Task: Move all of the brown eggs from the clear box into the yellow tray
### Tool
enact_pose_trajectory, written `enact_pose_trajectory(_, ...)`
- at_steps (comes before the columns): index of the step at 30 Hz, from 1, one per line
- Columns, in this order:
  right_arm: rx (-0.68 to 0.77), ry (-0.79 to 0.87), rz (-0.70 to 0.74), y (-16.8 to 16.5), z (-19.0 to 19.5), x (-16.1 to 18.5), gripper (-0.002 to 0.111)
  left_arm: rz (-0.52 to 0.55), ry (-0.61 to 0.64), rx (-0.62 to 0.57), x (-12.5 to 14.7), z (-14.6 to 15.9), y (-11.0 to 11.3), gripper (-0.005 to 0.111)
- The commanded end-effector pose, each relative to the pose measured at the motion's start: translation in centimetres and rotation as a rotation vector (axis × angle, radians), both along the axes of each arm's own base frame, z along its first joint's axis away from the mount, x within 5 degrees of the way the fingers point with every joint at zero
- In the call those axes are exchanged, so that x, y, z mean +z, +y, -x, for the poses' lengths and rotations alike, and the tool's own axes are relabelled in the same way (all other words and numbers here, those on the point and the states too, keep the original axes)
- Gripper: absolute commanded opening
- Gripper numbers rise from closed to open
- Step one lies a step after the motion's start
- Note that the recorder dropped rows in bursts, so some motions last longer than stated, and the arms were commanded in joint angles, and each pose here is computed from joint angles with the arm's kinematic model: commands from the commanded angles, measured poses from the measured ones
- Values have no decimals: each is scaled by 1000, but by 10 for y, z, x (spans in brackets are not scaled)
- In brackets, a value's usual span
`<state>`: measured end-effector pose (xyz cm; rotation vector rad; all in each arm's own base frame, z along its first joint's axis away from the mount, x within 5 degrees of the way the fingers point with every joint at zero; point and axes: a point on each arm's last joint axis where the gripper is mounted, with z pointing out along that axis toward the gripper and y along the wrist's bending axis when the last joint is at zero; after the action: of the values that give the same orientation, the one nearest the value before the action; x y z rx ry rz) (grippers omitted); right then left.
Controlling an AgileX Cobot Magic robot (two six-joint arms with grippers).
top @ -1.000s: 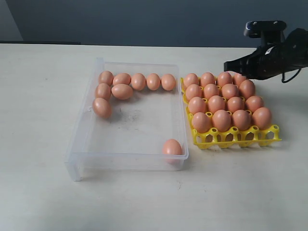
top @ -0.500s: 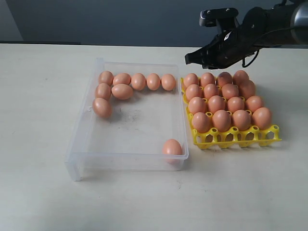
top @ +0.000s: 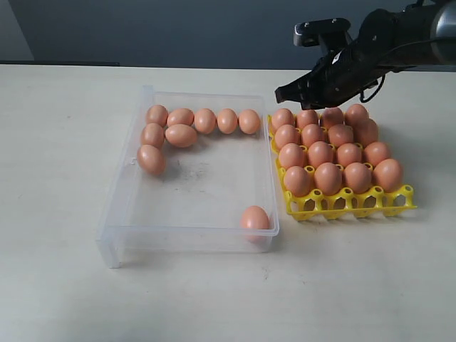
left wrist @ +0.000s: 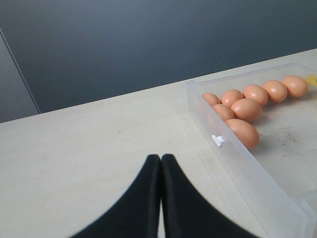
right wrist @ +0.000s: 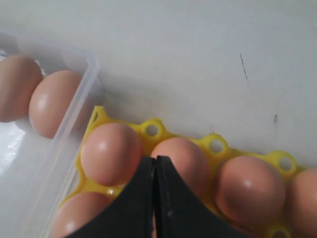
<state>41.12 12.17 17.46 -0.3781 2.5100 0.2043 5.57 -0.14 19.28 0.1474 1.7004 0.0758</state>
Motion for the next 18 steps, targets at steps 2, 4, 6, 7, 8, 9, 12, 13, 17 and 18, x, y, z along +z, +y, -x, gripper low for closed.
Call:
enact_pose_trajectory(2,11,-7,13,-1,-1,2,-1,4,-16,-1,2,0,0,0)
enact_pose_trajectory(4,11,-17,10,-1,-1,6,-1,4,-16,-1,2,0,0,0)
enact_pose_trajectory(6,7,-41,0,-1,1,17,-1,4,-16,-1,2,0,0,0)
enact_pose_trajectory(7,2,-49,-8,-1,2,22,-1,4,-16,-1,2,0,0,0)
enact_pose_trajectory(8,-1,-66,-15,-2,3,31,-1,4,-16,-1,2,0,0,0)
enact_pose_trajectory(9,-3,-73,-21,-2,6,36,-1,4,-16,-1,2,0,0,0)
enact_pose_trajectory(12,-34,-129,-69,-6,21,52,-1,4,-16,-1,2,0,0,0)
enact_pose_trajectory(13,-50,-149,-87,-8,28,55,-1,4,-16,-1,2,0,0,0)
enact_pose_trajectory(17,-81,-208,-92,-20,57,55,-1,4,-16,-1,2,0,0,0)
enact_pose_trajectory(18,-84,-206,-89,-22,64,51,-1,4,-16,-1,2,0,0,0)
